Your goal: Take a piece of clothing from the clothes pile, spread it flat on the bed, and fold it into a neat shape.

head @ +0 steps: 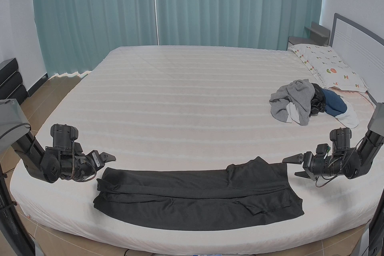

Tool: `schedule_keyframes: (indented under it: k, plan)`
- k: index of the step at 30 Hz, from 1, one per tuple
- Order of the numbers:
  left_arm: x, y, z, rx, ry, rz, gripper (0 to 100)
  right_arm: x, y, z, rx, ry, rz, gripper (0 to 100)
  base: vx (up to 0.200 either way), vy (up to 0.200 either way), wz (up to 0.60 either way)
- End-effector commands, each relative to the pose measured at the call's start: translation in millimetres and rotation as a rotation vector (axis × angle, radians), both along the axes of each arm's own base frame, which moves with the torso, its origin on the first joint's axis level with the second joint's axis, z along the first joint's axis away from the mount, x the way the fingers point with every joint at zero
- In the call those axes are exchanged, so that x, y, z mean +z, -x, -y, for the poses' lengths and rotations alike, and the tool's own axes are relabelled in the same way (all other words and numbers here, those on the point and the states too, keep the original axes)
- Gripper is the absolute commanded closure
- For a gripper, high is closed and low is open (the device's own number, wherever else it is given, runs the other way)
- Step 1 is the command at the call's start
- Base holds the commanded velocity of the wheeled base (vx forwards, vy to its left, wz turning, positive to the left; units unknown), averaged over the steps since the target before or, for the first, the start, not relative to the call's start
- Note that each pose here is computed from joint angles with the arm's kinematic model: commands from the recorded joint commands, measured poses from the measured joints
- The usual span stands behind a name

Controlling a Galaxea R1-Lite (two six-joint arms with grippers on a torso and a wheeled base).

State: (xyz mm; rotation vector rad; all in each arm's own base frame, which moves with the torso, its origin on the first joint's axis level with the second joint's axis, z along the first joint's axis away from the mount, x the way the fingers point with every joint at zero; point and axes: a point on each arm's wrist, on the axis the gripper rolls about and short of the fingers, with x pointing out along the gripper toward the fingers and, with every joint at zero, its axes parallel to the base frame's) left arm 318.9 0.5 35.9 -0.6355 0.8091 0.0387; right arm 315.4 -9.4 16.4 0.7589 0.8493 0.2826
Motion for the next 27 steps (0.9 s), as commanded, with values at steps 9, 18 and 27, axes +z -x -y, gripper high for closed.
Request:
schedule_keyframes:
  k: [9,18,27]
  plan:
    - [-48,-38,-15,0.041,0.022,-0.068,0,-15,-5,-1,-0.034,-0.038,-0.024,0,0.0,0.0,0.0]
    - [-48,-35,-14,0.046,0.033,-0.079,100,-19,-1,-1,-0.04,-0.033,-0.046,0,0.0,0.0,0.0]
    - [-33,-38,-25,0.155,0.1,-0.04,100,-26,-15,0,-0.063,-0.015,-0.038,0,0.0,0.0,0.0]
